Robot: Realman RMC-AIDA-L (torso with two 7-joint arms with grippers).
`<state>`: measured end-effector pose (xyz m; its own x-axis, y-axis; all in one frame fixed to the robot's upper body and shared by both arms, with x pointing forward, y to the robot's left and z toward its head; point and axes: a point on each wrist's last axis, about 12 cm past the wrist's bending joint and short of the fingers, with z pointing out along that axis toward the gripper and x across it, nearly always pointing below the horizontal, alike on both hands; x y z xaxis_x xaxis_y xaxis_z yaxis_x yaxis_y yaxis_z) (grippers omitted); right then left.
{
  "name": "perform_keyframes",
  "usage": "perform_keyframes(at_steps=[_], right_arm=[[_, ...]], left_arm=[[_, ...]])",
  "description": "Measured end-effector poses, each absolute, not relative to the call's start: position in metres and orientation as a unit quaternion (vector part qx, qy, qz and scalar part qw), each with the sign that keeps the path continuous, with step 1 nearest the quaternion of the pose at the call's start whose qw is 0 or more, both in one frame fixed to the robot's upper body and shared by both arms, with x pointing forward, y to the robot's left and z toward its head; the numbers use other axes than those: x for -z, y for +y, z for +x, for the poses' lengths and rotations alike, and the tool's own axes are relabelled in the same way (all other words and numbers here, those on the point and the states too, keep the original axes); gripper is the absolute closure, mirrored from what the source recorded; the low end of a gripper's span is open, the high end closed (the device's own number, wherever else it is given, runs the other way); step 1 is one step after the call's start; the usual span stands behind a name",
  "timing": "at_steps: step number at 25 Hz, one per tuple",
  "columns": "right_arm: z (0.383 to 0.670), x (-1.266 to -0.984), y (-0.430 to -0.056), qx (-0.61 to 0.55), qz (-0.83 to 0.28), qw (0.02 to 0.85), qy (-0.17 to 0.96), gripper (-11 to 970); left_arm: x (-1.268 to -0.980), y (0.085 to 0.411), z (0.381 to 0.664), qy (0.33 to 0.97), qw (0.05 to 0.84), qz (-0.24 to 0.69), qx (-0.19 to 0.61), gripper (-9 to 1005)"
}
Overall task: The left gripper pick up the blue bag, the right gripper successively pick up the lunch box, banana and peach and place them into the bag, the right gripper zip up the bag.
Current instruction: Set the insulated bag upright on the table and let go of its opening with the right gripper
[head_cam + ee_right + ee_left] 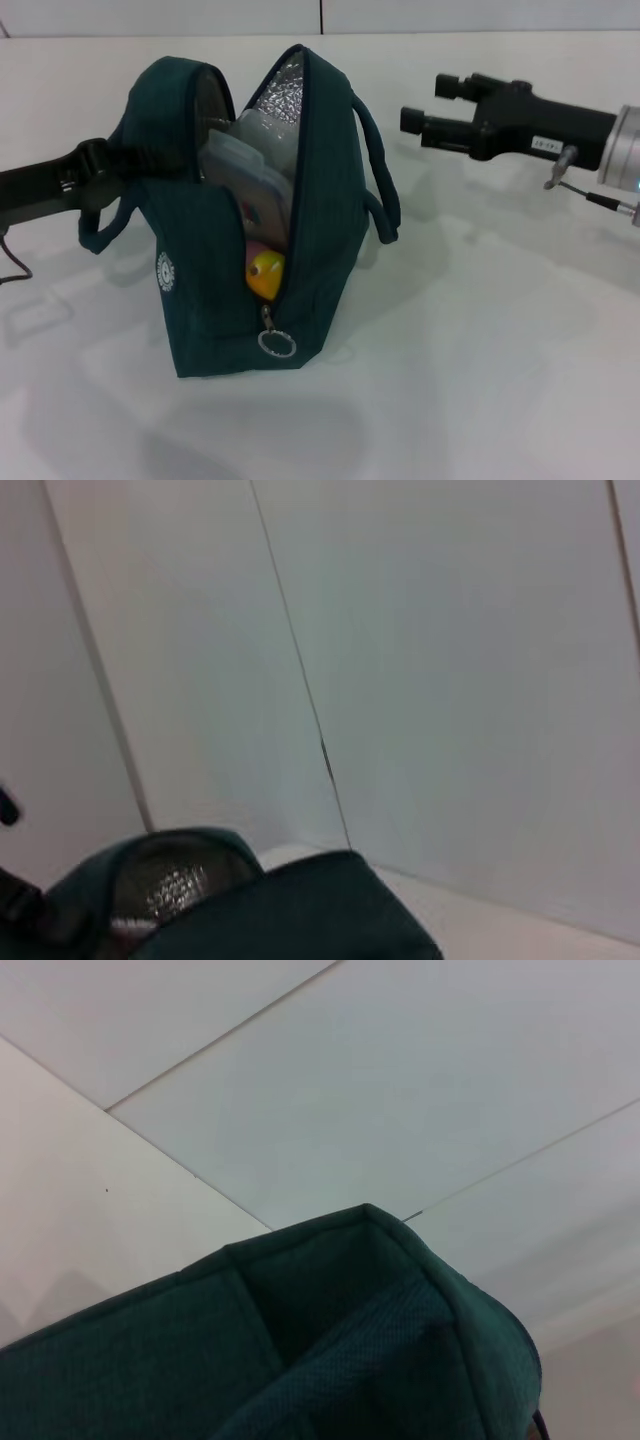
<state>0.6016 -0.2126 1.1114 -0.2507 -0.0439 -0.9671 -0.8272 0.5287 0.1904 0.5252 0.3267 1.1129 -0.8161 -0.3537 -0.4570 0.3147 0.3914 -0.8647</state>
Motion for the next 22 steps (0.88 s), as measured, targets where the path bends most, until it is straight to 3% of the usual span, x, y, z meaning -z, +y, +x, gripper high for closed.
perform_keyframes(at_steps=[22], right_arm=[[0.621, -1.114, -0.171, -0.353, -0.356, 0.5, 0.706, 174]], left_arm=[[-1.113, 0.326, 0.526, 0.776, 0.303, -0.012, 0.553, 961]])
